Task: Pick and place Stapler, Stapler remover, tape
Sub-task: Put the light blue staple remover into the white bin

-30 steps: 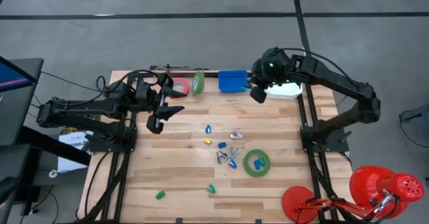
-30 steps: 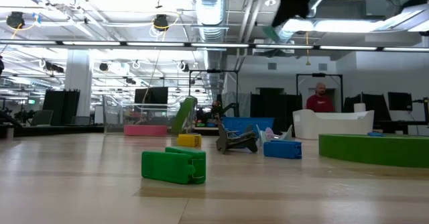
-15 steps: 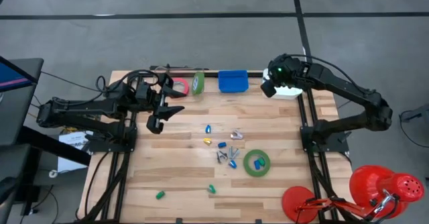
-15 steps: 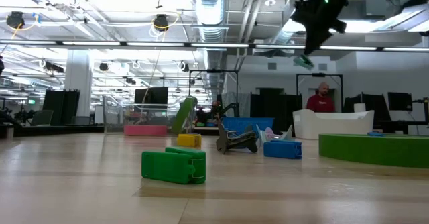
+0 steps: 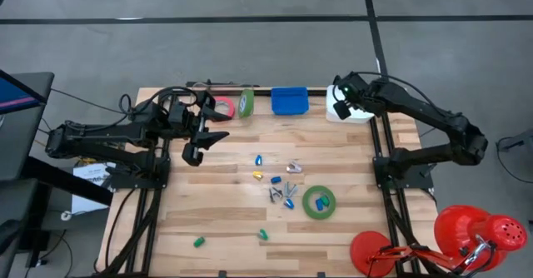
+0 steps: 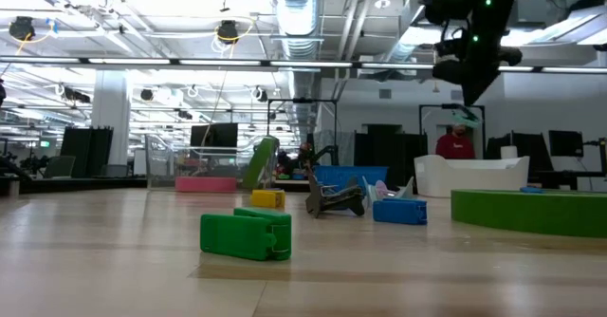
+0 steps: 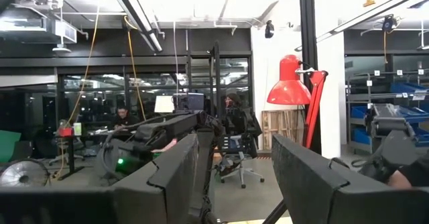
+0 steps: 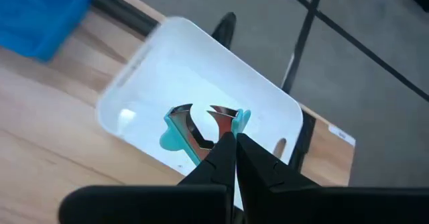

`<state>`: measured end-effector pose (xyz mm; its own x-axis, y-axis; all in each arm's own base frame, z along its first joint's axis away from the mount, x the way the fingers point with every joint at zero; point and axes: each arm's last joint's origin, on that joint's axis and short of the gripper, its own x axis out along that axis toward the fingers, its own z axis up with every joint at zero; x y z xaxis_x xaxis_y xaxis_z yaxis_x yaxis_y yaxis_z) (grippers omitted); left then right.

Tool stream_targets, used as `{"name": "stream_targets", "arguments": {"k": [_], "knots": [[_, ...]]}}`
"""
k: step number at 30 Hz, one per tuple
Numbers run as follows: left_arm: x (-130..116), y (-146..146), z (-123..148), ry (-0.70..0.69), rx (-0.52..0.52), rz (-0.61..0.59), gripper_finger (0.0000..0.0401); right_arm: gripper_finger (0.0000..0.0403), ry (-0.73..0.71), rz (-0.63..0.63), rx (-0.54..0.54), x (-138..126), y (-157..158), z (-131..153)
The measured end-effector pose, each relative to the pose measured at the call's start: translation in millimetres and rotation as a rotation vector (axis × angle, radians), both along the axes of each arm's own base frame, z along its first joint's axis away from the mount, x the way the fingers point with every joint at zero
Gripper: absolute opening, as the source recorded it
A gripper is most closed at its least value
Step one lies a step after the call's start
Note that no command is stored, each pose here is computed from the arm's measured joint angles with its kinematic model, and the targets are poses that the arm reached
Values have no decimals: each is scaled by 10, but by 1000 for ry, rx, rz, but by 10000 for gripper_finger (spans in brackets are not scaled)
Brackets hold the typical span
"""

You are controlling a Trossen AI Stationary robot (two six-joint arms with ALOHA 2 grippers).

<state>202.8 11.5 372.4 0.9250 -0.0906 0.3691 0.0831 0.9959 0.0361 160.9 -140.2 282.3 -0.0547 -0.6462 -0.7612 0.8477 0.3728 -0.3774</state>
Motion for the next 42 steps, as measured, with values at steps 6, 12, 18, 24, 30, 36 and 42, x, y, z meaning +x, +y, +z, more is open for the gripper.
{"name": "stream_targets", "arguments": {"k": [6, 12, 18, 24, 30, 36, 42], "knots": [[0, 0, 0, 0, 0, 0, 182, 0, 38, -51, -6, -75, -55, -108], [0, 0, -1, 0, 0, 0, 182, 0, 79, -104, -75, -110, -97, -90], [0, 0, 0, 0, 0, 0, 182, 0, 60, -171, -98, -133, -104, -89], [0, 0, 0, 0, 0, 0, 182, 0, 44, -198, -108, -131, -103, -91], [0, 0, 0, 0, 0, 0, 182, 0, 44, -230, -135, -140, -110, -86], [0, 0, 0, 0, 0, 0, 182, 0, 17, -266, -153, -140, -113, -82], [0, 0, 0, 0, 0, 0, 182, 0, -90, -349, -168, -115, -98, -165]]}}
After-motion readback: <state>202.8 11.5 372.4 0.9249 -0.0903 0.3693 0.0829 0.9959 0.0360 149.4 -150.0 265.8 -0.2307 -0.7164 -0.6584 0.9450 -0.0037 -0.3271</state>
